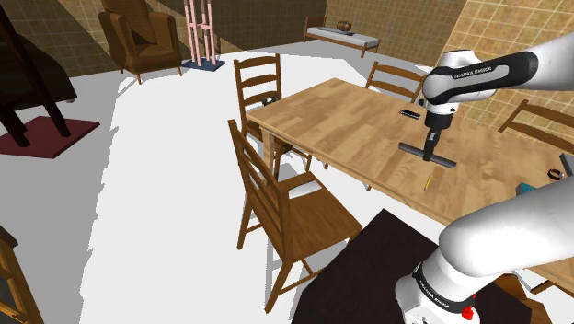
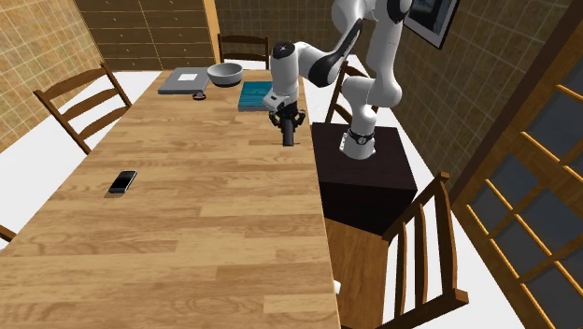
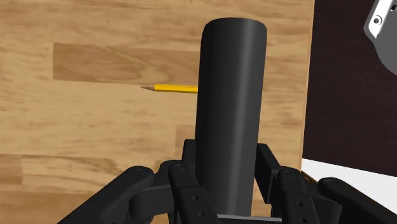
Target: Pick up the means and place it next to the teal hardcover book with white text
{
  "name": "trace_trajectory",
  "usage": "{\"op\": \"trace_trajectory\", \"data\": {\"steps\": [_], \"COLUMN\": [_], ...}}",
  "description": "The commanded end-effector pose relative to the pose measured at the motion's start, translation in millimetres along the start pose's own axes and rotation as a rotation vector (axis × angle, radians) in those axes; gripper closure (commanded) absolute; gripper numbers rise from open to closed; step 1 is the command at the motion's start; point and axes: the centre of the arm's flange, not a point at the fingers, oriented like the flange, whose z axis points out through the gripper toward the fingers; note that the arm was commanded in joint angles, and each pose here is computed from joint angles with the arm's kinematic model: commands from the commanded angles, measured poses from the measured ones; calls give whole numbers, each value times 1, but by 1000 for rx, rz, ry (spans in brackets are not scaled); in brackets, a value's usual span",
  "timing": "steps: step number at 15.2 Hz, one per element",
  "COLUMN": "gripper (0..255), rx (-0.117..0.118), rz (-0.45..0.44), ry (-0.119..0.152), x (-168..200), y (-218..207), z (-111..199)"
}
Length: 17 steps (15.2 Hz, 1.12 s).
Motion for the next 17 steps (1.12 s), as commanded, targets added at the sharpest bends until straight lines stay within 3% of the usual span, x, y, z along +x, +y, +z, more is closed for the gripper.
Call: {"op": "trace_trajectory", "data": {"steps": [1,17], "gripper": [255,255], "rx": [-1,-1], "rz": [-1,-1], "ry": [0,0], "x": [-24,-225], "y": [-1,-13], "z": [8,54]}}
